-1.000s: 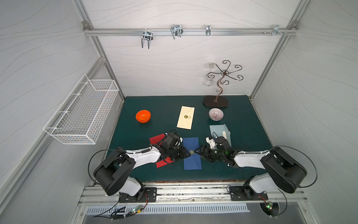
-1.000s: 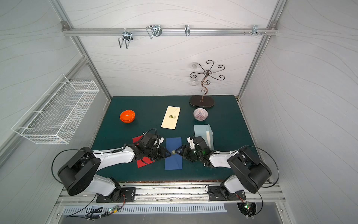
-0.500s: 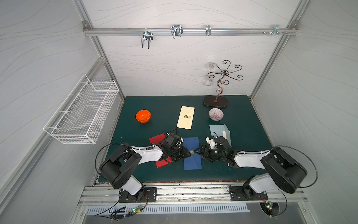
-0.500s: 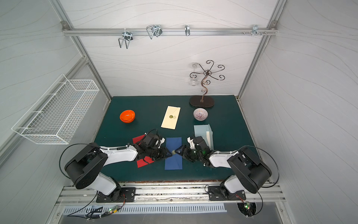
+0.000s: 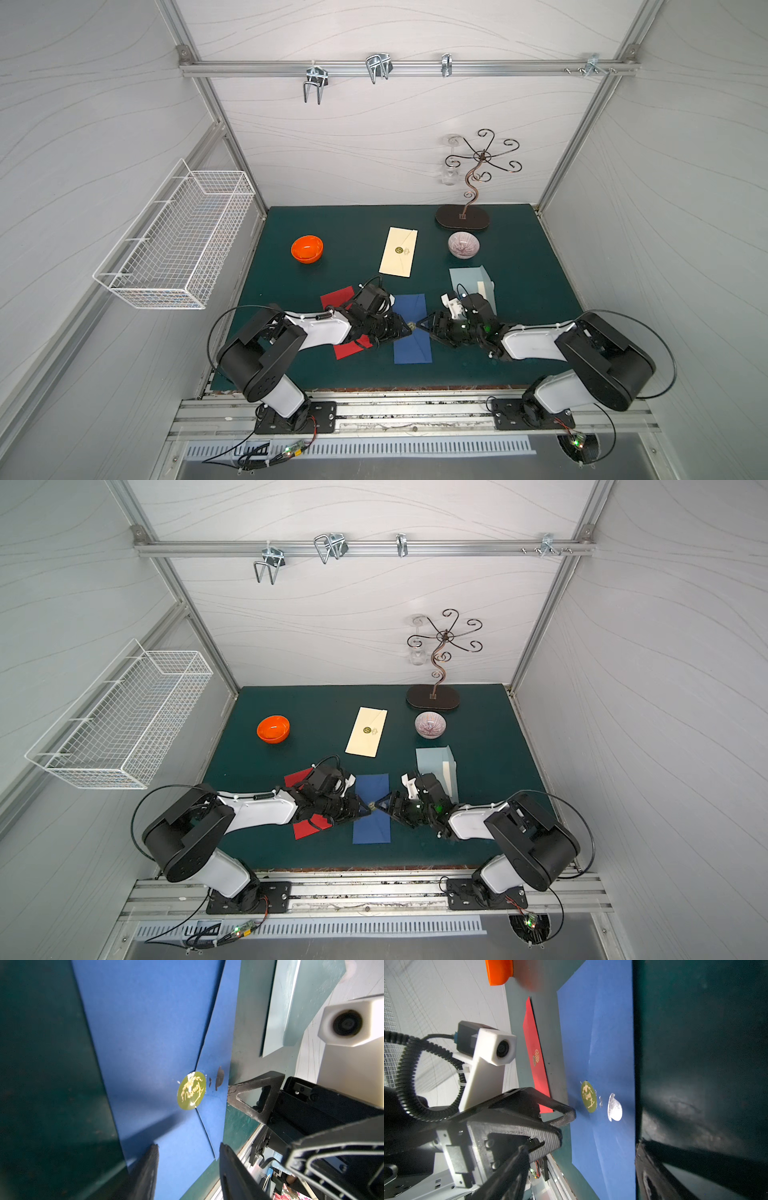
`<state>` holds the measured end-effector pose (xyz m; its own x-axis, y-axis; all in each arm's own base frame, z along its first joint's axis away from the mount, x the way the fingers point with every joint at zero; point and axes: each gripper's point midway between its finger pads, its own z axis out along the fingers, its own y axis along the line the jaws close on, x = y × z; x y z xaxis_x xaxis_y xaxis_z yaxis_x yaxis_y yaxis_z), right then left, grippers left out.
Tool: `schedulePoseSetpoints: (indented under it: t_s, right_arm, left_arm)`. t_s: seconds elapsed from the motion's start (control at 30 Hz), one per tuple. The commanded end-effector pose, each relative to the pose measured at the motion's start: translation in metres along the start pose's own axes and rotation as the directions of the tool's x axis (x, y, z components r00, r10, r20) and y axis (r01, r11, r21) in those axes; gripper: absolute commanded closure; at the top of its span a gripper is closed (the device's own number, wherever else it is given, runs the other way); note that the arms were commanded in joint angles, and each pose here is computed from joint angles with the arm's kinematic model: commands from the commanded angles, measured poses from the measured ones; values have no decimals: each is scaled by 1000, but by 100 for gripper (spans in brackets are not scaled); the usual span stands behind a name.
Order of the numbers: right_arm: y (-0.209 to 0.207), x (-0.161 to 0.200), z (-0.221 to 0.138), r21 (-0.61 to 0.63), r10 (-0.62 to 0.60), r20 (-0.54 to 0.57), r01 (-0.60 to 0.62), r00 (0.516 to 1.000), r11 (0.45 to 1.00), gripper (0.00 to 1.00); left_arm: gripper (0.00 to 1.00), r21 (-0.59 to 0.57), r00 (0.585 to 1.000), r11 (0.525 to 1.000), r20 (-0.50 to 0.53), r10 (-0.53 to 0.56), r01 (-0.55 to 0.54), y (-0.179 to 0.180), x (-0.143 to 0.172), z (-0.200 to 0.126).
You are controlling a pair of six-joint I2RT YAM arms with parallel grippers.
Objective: Open the envelope
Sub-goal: Pick up the envelope from the center of the board.
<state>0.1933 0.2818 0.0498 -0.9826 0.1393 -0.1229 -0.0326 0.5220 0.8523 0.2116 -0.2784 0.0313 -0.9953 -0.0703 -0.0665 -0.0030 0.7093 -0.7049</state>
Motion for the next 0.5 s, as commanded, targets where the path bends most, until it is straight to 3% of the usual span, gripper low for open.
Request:
schedulePoseSetpoints:
  t_s: [0.0,0.2,0.47]
  right_arm:
    - [-18,10,0,50,53,-25,-51,998,997,18]
    - [-24,9,-3,73,74,-13,-73,997,995,18]
    - [-23,9,-3,72,76,-14,-74,997,995,18]
  left_arm:
    - [48,-23,1000,1000,24,11,-10,-5,-1,-11]
    - [48,-85,996,996,81,34,-27,-3,-8,-27]
    - [47,-98,999,995,50,0,5,8,-3,-15]
